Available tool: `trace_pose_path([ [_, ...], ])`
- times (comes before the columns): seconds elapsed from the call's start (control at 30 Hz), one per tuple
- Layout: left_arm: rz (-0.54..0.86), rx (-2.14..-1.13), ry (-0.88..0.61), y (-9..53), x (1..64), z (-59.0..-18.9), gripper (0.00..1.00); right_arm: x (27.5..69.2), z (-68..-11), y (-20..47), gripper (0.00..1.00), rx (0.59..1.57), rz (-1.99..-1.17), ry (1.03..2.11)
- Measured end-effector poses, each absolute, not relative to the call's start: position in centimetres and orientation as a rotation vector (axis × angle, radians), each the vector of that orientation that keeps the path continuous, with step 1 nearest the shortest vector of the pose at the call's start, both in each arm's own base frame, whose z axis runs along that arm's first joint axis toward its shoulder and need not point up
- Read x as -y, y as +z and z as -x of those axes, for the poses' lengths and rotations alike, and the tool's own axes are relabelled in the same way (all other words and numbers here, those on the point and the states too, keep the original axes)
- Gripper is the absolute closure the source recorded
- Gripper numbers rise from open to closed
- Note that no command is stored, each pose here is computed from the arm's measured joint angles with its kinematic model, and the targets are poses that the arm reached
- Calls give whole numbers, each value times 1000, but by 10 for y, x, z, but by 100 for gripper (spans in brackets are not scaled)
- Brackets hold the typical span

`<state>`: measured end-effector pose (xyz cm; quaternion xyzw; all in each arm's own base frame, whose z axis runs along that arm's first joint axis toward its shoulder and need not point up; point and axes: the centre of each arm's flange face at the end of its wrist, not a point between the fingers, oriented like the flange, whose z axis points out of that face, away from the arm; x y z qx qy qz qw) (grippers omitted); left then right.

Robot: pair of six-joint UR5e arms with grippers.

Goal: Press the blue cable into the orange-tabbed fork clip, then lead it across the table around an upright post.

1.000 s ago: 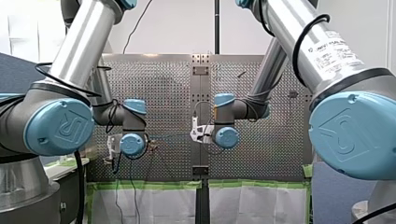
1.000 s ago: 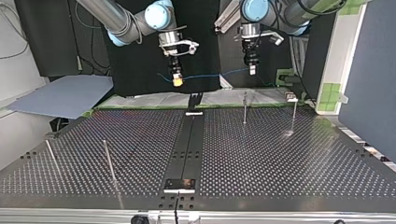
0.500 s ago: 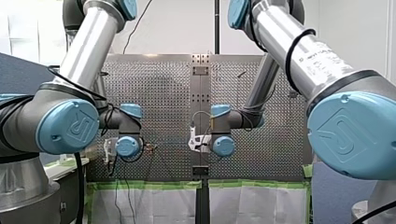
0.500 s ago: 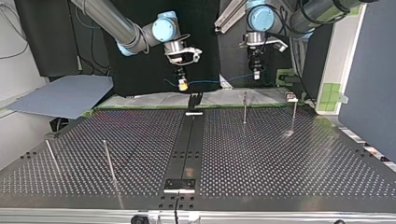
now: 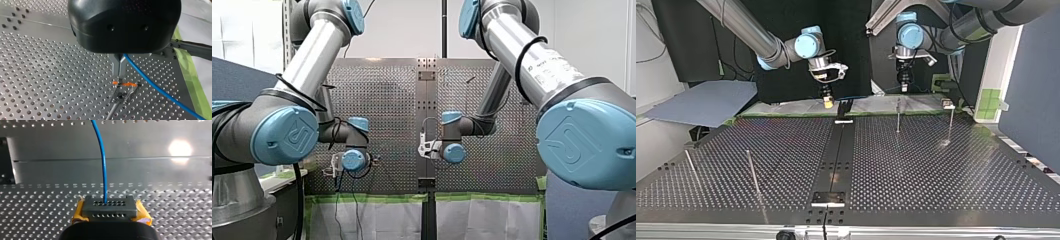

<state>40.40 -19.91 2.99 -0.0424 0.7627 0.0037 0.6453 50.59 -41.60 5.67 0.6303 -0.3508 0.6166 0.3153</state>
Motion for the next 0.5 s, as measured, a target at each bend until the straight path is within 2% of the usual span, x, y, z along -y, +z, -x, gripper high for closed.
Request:
trace_pose_path([
  [0.5, 125, -1747, 6, 36, 190, -432, 100, 418, -522, -5, 100, 916, -1751, 1613],
])
